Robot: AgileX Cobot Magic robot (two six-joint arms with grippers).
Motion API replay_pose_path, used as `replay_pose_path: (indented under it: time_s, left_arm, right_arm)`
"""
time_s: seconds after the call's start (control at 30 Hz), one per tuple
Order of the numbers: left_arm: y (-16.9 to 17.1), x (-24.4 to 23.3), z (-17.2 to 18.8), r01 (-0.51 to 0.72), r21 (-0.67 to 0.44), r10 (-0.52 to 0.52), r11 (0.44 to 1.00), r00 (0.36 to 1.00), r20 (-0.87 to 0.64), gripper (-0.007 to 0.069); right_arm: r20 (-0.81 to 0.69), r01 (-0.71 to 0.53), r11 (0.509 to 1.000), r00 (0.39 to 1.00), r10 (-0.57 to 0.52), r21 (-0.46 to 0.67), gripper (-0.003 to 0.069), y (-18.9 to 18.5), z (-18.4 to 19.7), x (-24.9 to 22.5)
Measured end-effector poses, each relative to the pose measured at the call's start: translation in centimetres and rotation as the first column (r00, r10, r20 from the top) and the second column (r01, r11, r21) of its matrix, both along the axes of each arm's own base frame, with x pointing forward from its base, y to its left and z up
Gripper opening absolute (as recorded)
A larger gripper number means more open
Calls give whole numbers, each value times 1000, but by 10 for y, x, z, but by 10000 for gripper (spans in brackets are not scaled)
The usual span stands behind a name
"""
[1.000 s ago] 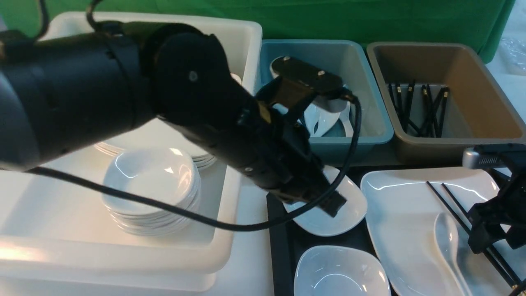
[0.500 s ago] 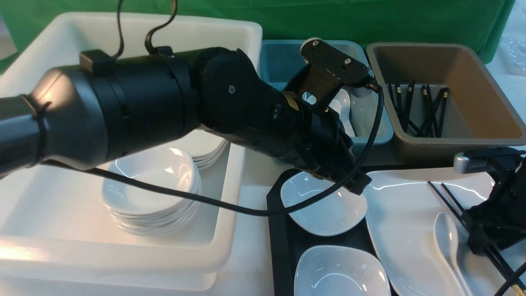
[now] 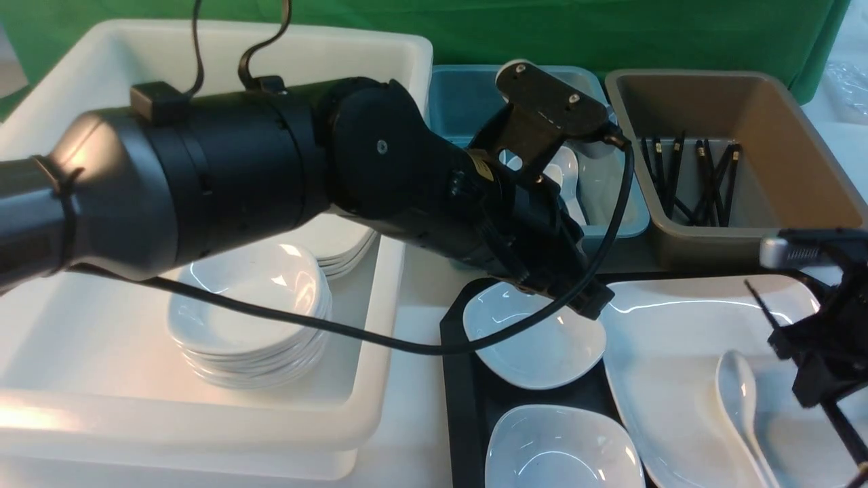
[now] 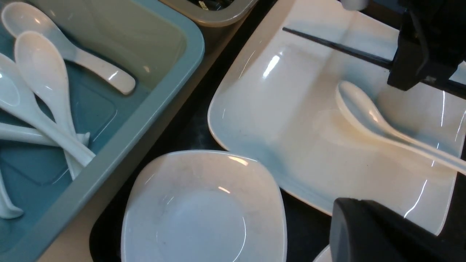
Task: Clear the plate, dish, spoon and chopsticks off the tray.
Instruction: Use the right arm to grab a pair of chopsticks from the plate, then use the right arm to put the chopsticks into the small storage box on the right
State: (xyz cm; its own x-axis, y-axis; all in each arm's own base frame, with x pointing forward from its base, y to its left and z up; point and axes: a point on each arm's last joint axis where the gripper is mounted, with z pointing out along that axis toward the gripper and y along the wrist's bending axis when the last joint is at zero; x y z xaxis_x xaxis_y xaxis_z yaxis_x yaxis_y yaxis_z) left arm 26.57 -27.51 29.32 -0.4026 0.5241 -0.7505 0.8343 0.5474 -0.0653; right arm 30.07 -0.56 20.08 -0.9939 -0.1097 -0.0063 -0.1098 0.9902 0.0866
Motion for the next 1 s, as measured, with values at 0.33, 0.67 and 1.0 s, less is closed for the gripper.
replay_pose_path:
  time_s: [0.33,0.67,1.0]
  left_arm:
    - [-2,22,23,-125,-199,172,972,956,238,2]
    - [1,33,42,-137,-301,265,944,857,441,2]
    - [-1,26,28,-101,-178,161,979,920,358,2]
  right_arm:
    - [516,14,999,856,-35,45,141,7,112,0]
    - [806,94,992,578,-126,87,141,-1,140,100]
    - [820,166,977,534,-205,136,141,-7,64,173]
